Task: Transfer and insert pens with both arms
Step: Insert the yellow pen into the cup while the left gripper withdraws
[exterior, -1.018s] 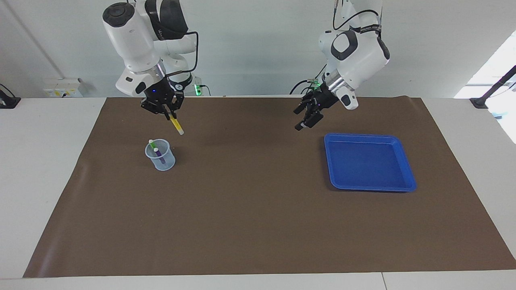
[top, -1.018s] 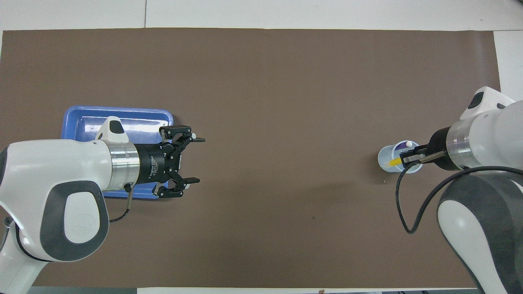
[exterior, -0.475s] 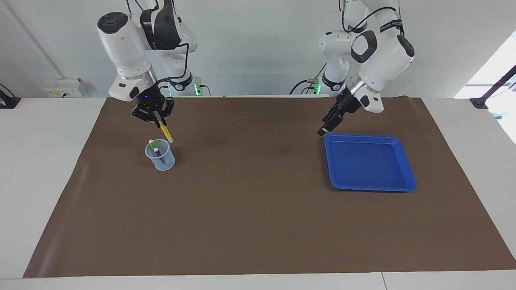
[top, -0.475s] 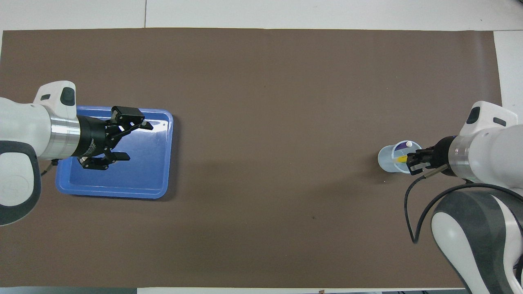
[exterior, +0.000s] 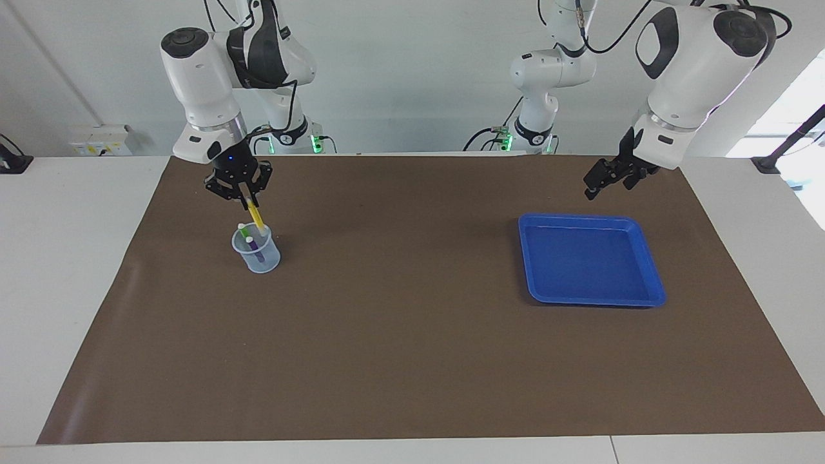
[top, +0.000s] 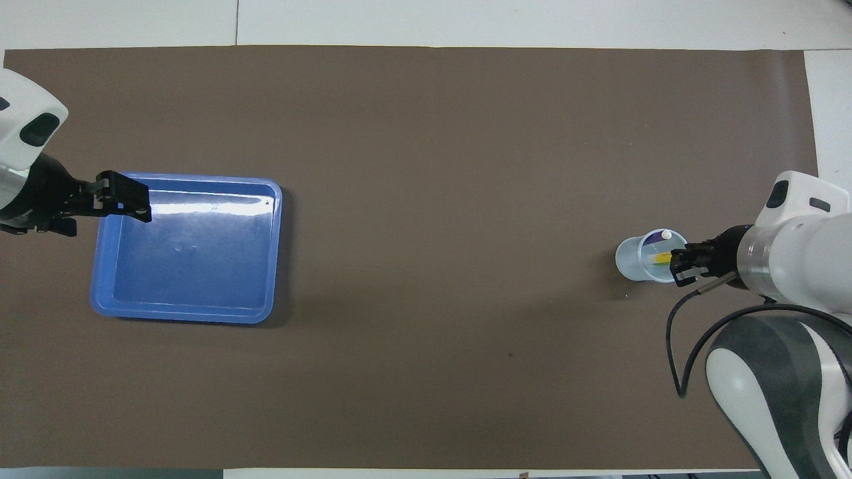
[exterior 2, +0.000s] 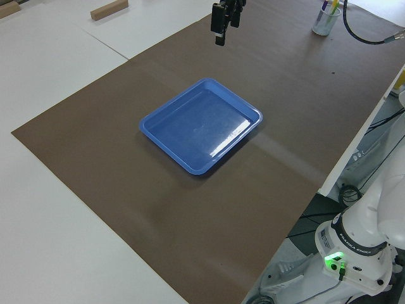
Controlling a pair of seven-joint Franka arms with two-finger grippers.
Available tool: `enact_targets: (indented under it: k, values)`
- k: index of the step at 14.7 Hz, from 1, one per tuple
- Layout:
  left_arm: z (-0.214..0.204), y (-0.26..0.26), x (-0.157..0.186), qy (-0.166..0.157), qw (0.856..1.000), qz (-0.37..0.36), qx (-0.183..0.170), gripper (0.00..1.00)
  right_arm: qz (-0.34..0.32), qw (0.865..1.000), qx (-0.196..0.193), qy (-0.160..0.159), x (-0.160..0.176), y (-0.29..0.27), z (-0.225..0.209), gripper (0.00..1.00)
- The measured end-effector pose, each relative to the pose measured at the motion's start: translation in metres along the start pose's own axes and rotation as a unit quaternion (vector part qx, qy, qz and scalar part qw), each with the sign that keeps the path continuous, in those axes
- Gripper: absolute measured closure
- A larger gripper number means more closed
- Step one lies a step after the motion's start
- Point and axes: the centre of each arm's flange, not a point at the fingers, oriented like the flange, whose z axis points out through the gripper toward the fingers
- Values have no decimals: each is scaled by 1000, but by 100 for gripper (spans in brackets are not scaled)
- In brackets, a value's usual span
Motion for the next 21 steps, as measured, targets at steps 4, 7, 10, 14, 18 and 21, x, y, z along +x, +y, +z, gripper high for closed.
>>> enact_targets:
  k: [4,7,10,14,18,21]
  values:
    - [-12,-11,-10,-20,997,79,8,0,10,1000,2,-3,-6,9,12,82]
    - [-12,-8,-6,-4,996,84,7,0,14,1000,5,-7,-7,13,26,82]
    - [-10,-4,0,5,998,55,-17,0,14,1000,5,-6,-1,16,43,82]
    - [-4,6,5,3,998,56,-18,0,15,1000,5,-4,6,18,62,82]
    - [8,4,15,-4,998,69,-9,0,15,1000,6,-7,8,19,73,82]
    - [9,1,18,-2,998,69,-9,0,15,1000,7,-8,9,20,77,82]
